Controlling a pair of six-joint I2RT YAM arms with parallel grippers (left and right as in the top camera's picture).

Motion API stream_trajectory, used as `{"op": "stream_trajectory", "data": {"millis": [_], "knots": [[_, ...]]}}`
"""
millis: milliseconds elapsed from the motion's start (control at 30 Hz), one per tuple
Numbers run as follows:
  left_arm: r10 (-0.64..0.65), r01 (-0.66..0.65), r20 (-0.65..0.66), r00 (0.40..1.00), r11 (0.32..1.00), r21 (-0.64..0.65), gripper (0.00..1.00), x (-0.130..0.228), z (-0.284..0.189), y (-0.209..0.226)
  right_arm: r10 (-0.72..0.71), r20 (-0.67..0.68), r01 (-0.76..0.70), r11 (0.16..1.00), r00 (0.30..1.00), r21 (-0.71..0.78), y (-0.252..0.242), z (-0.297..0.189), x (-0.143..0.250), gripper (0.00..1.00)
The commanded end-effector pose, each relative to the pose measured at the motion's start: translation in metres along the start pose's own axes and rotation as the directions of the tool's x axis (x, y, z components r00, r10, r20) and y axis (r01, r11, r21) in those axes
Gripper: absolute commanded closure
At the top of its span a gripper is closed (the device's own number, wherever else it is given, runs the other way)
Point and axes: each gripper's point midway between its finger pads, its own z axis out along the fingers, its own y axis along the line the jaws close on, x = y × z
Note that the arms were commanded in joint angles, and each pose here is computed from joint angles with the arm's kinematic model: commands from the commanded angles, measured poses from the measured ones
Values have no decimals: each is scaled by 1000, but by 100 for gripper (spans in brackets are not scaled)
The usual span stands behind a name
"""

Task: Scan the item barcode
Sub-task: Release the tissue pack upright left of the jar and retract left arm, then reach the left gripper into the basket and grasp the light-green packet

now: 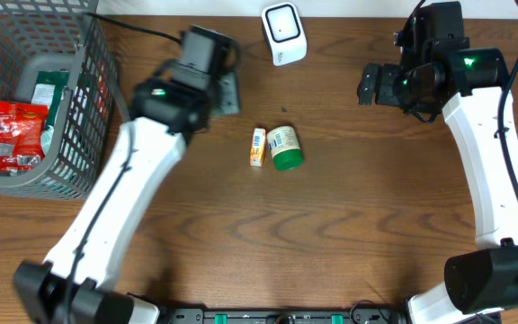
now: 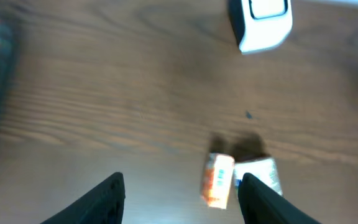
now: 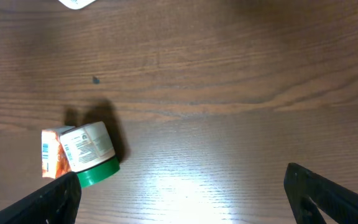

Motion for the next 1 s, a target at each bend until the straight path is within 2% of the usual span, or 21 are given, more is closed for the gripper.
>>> {"op": "stream_trajectory", "data": {"millis": [0, 67, 200, 367, 467, 667, 833, 967], "knots": [[14, -4, 144, 989, 998, -64, 41, -52, -59, 41, -12, 11, 12, 1000, 1000, -8, 3, -3, -4, 1], [-3, 27, 194, 981, 992, -120, 40, -72, -85, 69, -12, 11, 12, 1000, 1000, -8, 3, -3, -4, 1], [-95, 188, 334, 938, 947, -260, 39, -107, -133, 145, -12, 11, 12, 1000, 1000, -8, 3, -3, -4, 1], [-211, 348, 360, 909, 858, -377, 31, -101, -144, 230, -12, 11, 12, 1000, 1000, -8, 3, -3, -4, 1], [-302, 431, 328, 895, 777, -459, 25, -81, -132, 287, -12, 11, 12, 1000, 1000, -8, 3, -3, -4, 1], [-469, 533, 266, 842, 651, -541, 14, -42, -97, 353, -12, 11, 12, 1000, 1000, -8, 3, -3, -4, 1], [-554, 516, 141, 821, 613, -598, 13, -10, -53, 381, -12, 11, 12, 1000, 1000, -8, 3, -3, -4, 1], [-588, 489, 54, 807, 614, -620, 12, 7, -14, 393, -12, 11, 12, 1000, 1000, -8, 3, -3, -4, 1]]}}
